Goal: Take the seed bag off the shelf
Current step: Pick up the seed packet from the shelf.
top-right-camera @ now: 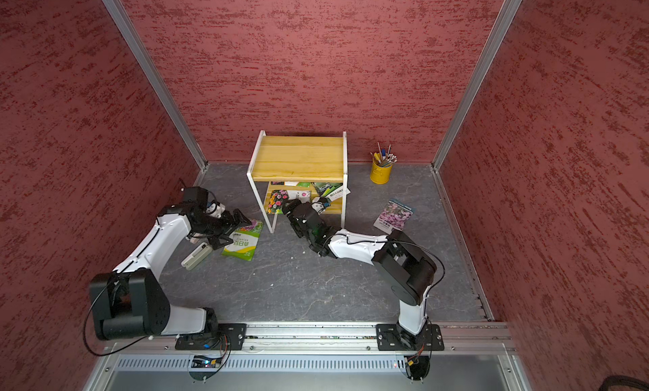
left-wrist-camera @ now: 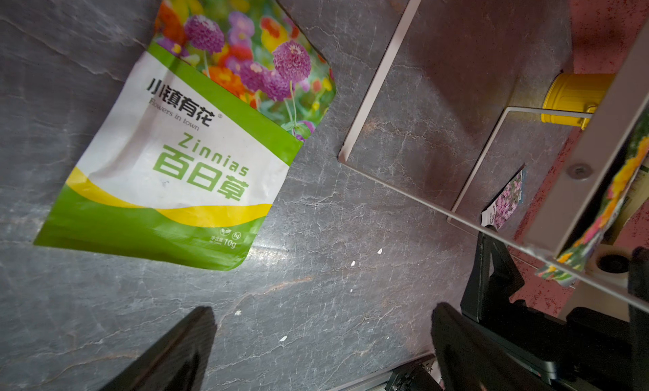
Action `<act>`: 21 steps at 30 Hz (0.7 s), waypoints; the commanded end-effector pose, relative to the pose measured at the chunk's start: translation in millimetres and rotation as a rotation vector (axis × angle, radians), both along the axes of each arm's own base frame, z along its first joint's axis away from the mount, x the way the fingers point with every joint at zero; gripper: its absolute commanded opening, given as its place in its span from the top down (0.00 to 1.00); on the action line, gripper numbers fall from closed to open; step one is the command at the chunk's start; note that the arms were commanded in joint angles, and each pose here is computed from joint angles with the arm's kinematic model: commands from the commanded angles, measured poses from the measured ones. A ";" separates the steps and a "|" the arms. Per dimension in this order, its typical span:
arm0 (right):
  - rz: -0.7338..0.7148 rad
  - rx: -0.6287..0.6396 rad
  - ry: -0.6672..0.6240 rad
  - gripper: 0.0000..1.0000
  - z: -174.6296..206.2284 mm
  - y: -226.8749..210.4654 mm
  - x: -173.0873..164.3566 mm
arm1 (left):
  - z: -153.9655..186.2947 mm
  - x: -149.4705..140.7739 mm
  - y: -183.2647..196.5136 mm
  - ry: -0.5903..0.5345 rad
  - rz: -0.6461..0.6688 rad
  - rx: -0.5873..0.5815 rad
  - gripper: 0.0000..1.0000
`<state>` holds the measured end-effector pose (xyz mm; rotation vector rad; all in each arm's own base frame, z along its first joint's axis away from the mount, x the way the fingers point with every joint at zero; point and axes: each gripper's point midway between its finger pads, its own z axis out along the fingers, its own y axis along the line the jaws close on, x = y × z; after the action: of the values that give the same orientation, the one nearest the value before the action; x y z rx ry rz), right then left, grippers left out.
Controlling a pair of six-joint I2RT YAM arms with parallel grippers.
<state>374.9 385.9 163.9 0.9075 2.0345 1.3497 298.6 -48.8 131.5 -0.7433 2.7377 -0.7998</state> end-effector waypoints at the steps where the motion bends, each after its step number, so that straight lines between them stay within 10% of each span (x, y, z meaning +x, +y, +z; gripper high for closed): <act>1: 0.038 0.054 0.004 0.12 -1.9 6.3 -1.7 | -0.3 2.2 -0.1 -0.013 -0.002 -0.011 0.00; 21: 0.212 0.232 -0.183 0.16 59.0 38.3 -9.3 | -3.9 -9.7 -0.2 -0.004 0.011 -0.007 0.00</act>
<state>364.7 421.8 206.2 0.7065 1.9547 1.6926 288.7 -50.3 124.7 -0.7582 2.7505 -0.8041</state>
